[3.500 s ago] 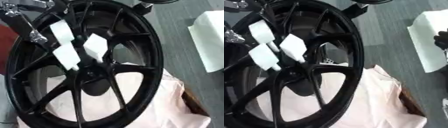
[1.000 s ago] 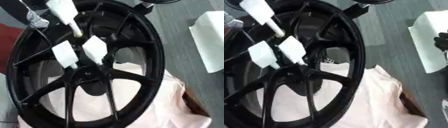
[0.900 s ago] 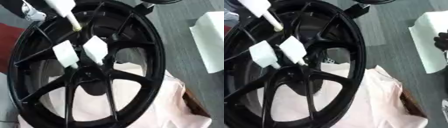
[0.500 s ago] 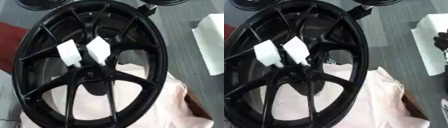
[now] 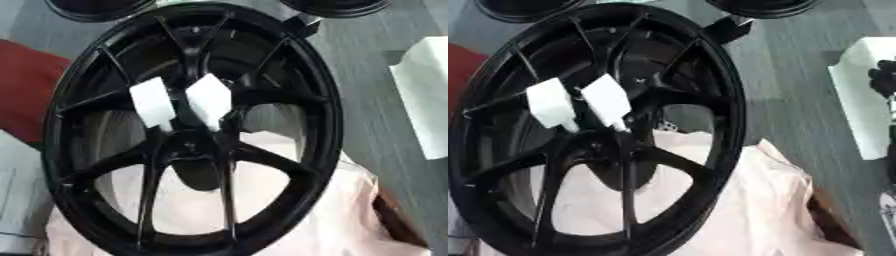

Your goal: Pull the pin out of the wheel hub.

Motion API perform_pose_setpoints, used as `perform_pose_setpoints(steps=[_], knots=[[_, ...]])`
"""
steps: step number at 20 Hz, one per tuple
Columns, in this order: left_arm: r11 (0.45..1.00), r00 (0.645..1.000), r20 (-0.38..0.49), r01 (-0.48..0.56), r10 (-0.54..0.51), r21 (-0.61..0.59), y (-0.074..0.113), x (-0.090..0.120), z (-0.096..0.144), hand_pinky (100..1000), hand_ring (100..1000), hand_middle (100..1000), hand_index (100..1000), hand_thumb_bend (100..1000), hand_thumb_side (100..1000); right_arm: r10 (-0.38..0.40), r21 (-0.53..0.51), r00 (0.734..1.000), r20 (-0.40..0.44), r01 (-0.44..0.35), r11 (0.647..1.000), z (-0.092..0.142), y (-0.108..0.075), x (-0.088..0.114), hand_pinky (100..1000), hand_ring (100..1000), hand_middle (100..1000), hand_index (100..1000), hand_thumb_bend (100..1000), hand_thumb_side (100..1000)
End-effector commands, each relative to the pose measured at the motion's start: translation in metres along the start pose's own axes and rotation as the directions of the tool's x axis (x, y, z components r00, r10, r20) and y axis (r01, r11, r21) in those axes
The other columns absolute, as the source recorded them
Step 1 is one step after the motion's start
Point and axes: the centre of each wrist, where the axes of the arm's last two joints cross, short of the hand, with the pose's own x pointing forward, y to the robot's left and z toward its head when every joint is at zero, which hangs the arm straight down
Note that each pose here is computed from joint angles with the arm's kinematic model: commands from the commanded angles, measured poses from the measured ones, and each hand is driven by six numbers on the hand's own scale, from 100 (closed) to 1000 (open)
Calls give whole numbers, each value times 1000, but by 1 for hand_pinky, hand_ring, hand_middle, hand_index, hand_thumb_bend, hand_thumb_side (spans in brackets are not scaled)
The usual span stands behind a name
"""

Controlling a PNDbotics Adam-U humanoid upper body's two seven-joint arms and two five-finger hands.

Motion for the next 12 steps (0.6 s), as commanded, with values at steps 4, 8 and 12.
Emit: perform_pose_setpoints(steps=[4, 8, 12], knots=[[996, 990, -120, 80, -74, 42, 8, -22, 24, 773, 649, 449, 555, 100, 228, 2, -3, 999, 36, -2, 1000, -7, -3, 7, 839, 786, 735, 832, 100, 625], [994, 979, -173, 105, -108, -29, -11, -32, 32, 853, 826, 724, 809, 100, 130, -4, -5, 999, 38, 4, 1000, -8, -2, 8, 839, 786, 735, 831, 100, 625], [975, 956, -244, 116, -161, -189, -20, -39, 36, 956, 979, 894, 946, 306, 754, -7, -4, 999, 42, 7, 1000, -9, -3, 8, 838, 784, 733, 830, 100, 624]])
